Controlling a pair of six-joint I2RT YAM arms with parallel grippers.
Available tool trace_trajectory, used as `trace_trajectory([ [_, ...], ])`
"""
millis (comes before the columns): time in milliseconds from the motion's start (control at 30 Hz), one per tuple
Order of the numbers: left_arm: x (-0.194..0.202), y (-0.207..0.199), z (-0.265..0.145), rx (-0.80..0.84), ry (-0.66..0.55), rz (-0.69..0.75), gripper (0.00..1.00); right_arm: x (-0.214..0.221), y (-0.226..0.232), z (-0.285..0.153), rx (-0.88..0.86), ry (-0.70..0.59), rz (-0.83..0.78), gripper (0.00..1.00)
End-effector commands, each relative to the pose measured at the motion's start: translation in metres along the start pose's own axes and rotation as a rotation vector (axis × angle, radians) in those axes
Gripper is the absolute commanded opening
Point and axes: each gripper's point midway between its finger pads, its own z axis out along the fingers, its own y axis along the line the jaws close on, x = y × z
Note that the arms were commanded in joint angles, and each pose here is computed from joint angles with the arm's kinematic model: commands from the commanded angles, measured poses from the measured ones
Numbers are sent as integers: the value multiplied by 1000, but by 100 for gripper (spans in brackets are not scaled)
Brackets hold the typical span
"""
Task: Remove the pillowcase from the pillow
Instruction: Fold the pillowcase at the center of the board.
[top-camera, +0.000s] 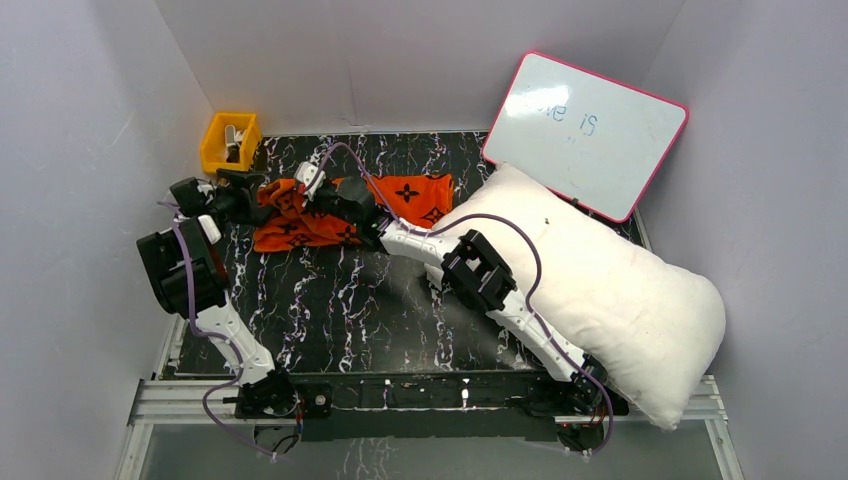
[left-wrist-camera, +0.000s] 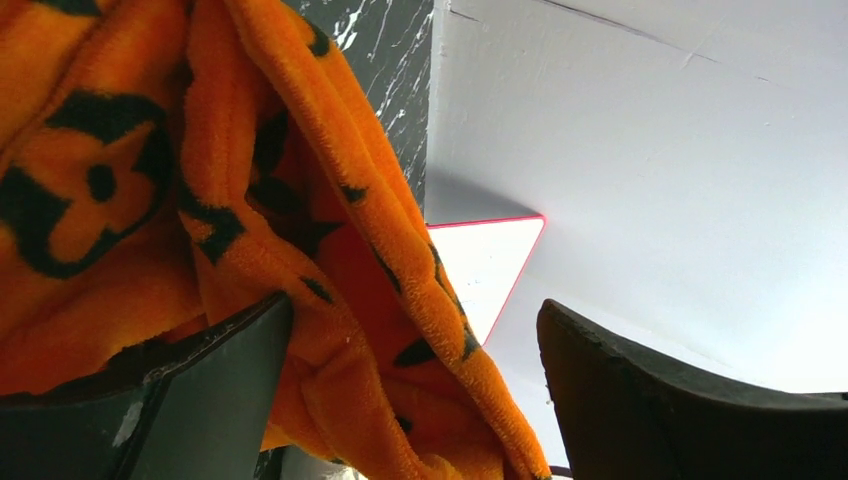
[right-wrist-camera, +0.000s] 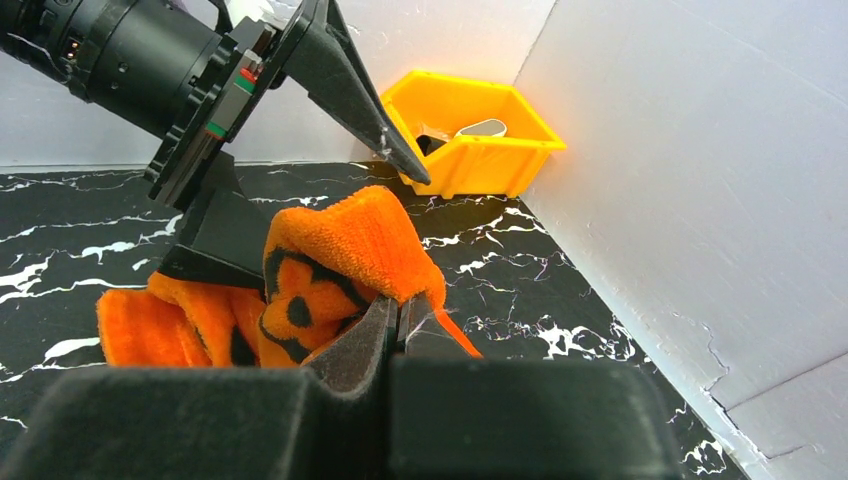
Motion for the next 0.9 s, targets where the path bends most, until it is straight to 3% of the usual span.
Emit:
trace_trajectory([
  [0,11,-16,-23,-21,24,67,91,-84,-29,0,49,-148,-47,0],
  [200,1,9,-51,-220,-105,211,93,-85,-29,0,48,-153,-43,0],
  [600,3,-11,-7,-96,-13,146,95,-82,-28,1,45,-151,-46,0],
  [867,4,-9,9,-103,-1,127,96,-79,-30,1,48,-146,-46,0],
])
